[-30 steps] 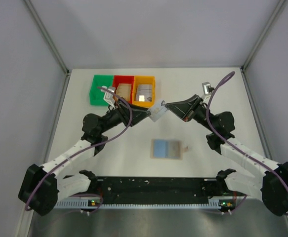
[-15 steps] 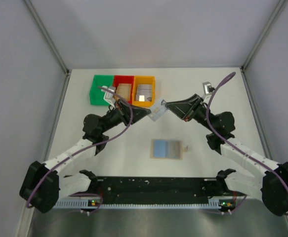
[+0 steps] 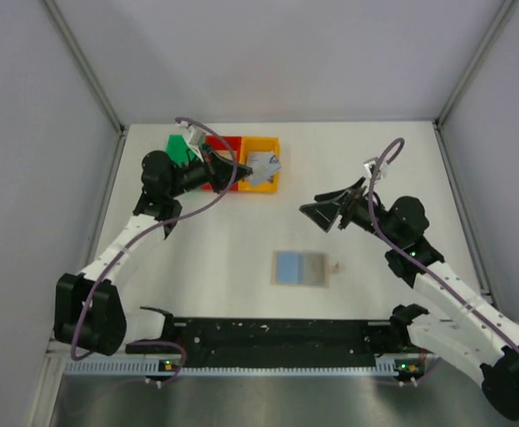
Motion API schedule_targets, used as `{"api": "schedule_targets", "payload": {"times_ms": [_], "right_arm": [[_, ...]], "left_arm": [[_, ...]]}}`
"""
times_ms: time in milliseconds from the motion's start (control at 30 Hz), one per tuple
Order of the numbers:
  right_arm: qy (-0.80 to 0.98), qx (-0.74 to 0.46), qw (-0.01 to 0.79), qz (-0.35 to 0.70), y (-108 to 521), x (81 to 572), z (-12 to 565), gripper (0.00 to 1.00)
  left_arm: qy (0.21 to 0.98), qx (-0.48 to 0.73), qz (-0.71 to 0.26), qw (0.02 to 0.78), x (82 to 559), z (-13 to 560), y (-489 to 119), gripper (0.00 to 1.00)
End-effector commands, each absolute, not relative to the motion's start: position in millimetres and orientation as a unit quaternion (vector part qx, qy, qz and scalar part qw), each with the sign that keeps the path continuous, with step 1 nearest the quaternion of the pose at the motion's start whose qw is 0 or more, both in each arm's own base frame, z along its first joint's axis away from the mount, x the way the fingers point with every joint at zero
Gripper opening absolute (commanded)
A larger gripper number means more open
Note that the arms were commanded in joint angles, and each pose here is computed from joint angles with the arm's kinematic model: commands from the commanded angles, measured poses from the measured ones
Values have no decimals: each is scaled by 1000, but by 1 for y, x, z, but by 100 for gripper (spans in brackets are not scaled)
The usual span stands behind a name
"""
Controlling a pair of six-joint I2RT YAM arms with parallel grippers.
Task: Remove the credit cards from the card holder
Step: Place the credit card in the storage box.
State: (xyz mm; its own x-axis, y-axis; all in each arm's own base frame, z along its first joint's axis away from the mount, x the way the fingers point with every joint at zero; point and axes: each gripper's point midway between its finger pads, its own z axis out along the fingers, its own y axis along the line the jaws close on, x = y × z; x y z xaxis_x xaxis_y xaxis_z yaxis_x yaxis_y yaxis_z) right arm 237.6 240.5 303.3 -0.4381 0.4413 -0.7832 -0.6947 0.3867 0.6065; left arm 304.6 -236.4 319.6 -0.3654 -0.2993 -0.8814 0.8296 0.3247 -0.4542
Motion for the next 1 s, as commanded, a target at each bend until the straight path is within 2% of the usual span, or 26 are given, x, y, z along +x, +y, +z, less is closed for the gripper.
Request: {"api": "schedule_targets", "payload": {"times_ms": [0, 133, 333, 567, 967], "right_arm": [[714, -135, 521, 448, 224, 243, 274, 99], [722, -148, 511, 442, 225, 239, 268, 98], [727, -155, 509, 434, 223, 239, 270, 98], [724, -160, 506, 440, 225, 237, 274, 98], [729, -159, 504, 436, 225, 238, 271, 98]], "left_arm": [[664, 307, -480, 485, 332, 284, -226, 0], [729, 310, -438, 425, 371, 239, -218, 0], [784, 328, -381, 364, 420, 195, -211, 0], [804, 337, -352, 340, 465, 175, -210, 0], [804, 342, -386, 295, 490, 138, -225, 0]]}}
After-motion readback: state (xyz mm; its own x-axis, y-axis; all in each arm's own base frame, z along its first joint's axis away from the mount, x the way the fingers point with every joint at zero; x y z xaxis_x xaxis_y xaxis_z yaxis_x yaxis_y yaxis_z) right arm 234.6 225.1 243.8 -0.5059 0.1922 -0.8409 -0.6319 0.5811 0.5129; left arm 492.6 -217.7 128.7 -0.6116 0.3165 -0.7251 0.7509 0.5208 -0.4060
